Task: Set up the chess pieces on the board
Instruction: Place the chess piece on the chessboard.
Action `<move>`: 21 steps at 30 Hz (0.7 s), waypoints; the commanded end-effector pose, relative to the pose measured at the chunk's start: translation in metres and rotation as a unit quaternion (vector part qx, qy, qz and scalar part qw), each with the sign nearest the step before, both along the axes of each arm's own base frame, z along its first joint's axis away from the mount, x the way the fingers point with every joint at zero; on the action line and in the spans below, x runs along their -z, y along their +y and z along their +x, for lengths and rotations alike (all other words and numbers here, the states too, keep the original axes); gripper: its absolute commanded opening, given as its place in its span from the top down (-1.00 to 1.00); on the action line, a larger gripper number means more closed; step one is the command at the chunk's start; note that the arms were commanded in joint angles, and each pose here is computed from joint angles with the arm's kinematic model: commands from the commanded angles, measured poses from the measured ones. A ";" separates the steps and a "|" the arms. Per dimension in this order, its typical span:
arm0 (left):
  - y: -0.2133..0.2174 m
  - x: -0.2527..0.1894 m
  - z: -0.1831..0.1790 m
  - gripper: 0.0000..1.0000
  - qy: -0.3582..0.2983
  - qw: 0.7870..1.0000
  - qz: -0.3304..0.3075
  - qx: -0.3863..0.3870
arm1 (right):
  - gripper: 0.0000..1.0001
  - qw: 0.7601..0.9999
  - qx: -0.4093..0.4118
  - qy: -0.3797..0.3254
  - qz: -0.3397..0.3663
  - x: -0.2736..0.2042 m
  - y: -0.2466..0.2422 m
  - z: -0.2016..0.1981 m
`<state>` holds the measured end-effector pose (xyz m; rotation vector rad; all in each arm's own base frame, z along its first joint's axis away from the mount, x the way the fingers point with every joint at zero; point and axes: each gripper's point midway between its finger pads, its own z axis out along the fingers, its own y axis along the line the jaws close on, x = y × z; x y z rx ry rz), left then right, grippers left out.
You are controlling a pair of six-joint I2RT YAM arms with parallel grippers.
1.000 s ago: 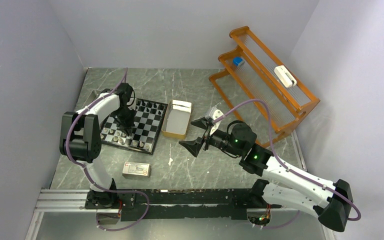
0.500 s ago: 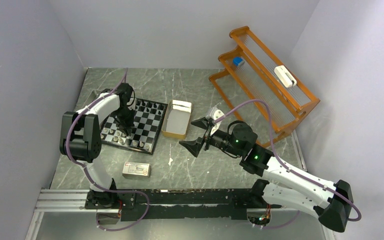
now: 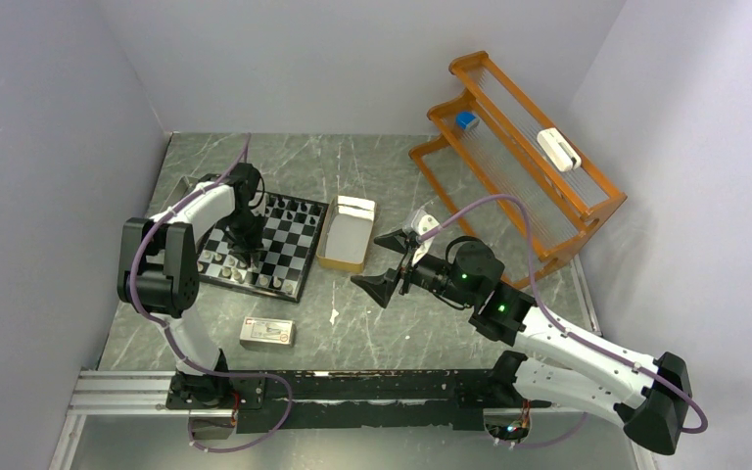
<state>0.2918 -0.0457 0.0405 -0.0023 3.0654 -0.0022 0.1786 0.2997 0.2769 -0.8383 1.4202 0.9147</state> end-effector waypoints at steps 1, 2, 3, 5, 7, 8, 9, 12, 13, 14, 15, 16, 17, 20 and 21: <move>-0.002 -0.005 0.007 0.49 -0.011 1.000 -0.013 0.005 | -1.00 1.000 -0.004 -0.004 0.005 0.000 0.000 -0.002; -0.002 -0.007 0.007 0.48 -0.011 1.000 -0.013 0.004 | -1.00 1.000 -0.003 -0.004 0.004 0.000 0.000 -0.002; -0.002 -0.008 0.008 0.48 -0.013 1.000 -0.013 0.004 | -1.00 1.000 -0.003 -0.004 0.004 0.000 0.000 -0.002; -0.004 -0.013 0.010 0.46 -0.020 1.000 -0.017 0.005 | -1.00 1.000 -0.003 -0.003 0.004 0.001 0.000 -0.002; -0.006 -0.020 0.014 0.45 -0.032 0.999 -0.023 0.005 | -1.00 1.000 -0.004 -0.002 0.004 0.001 0.000 -0.003; -0.007 -0.025 0.016 0.46 -0.040 0.999 -0.026 0.005 | -1.00 1.000 -0.003 -0.003 0.005 0.000 0.000 -0.003; -0.008 -0.031 0.020 0.45 -0.051 0.998 -0.030 0.002 | -1.00 1.000 -0.003 -0.003 0.006 -0.001 -0.001 -0.003; -0.013 -0.053 0.032 0.41 -0.089 0.995 -0.043 -0.003 | -1.00 1.000 -0.002 -0.002 0.005 -0.001 -0.001 -0.003; -0.014 -0.060 0.036 0.39 -0.102 0.994 -0.047 -0.005 | -1.00 1.000 -0.002 -0.002 0.005 -0.001 -0.001 -0.003; -0.014 -0.067 0.041 0.39 -0.116 0.992 -0.047 -0.009 | -1.00 1.000 -0.002 -0.001 0.005 0.000 -0.001 -0.003; -0.013 -0.075 0.046 0.38 -0.131 0.990 -0.044 -0.013 | -1.00 1.000 -0.003 -0.001 0.005 0.000 -0.001 -0.003; -0.011 -0.081 0.050 0.38 -0.146 0.988 -0.039 -0.018 | -1.00 1.000 -0.004 0.000 0.006 0.000 -0.001 -0.003; -0.008 -0.087 0.055 0.38 -0.160 0.986 -0.034 -0.024 | -1.00 1.000 -0.005 0.002 0.007 0.000 0.000 -0.004; 0.004 -0.102 0.066 0.36 -0.196 0.979 -0.026 -0.051 | -1.00 1.000 0.001 0.007 0.015 -0.004 -0.001 -0.003; 0.015 -0.108 0.072 0.35 -0.214 0.974 -0.017 -0.067 | -1.00 1.000 0.007 0.013 0.019 -0.004 -0.002 -0.001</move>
